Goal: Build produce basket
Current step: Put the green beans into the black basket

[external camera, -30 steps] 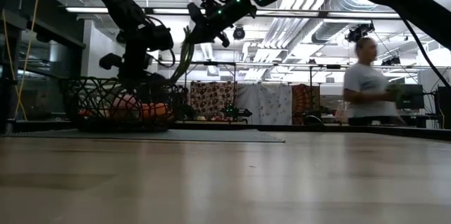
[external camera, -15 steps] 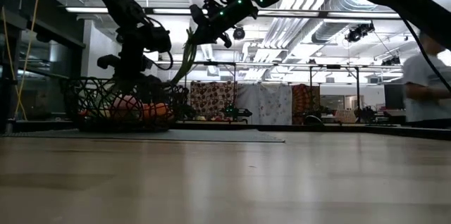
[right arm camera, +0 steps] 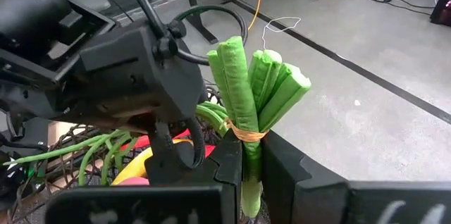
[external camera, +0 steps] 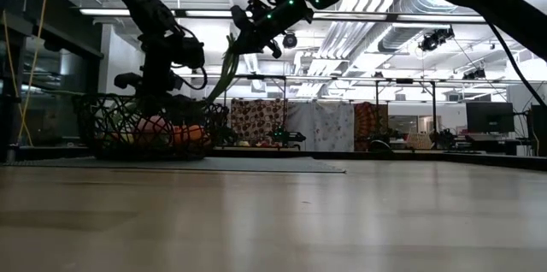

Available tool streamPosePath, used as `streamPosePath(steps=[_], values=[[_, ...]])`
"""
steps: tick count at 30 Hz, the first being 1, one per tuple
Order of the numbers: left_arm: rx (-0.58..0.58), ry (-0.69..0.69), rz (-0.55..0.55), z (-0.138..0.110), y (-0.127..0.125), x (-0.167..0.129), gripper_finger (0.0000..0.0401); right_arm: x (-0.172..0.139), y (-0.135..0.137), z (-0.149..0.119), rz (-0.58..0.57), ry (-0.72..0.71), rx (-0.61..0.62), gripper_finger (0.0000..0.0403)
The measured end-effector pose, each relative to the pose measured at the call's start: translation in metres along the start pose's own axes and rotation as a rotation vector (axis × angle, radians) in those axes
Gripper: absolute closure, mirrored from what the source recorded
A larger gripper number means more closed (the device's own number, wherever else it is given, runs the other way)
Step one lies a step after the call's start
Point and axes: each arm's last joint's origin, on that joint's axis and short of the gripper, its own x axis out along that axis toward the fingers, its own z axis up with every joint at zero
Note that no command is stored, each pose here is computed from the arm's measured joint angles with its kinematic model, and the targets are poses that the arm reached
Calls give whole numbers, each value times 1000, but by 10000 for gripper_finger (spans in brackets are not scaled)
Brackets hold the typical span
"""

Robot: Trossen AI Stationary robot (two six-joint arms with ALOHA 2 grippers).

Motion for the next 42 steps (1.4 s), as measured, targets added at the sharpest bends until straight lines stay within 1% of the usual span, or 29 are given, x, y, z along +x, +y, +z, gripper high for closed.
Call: streamPosePath(steps=[7,12,17,22,26,30,33,36,42], values=[[-7,-7,2,1,-3,3,396,0,0,0,0,0,0,379],[-30,-24,-4,3,-3,4,371,0,0,0,0,0,0,379],[-49,-36,-17,5,-2,4,321,0,0,0,0,3,1,379],[-30,-28,-35,5,-1,3,255,0,0,0,0,3,0,379],[-13,-39,-66,6,2,-2,205,0,0,0,0,3,0,379],[-20,-81,-114,11,8,-8,170,0,0,0,-1,3,0,379],[-44,-110,-155,14,12,-13,156,0,0,0,-1,3,0,379],[-57,-121,-191,15,16,-17,151,0,0,0,0,3,0,379],[21,-127,-227,14,20,-22,153,0,1,0,2,-1,-3,379]])
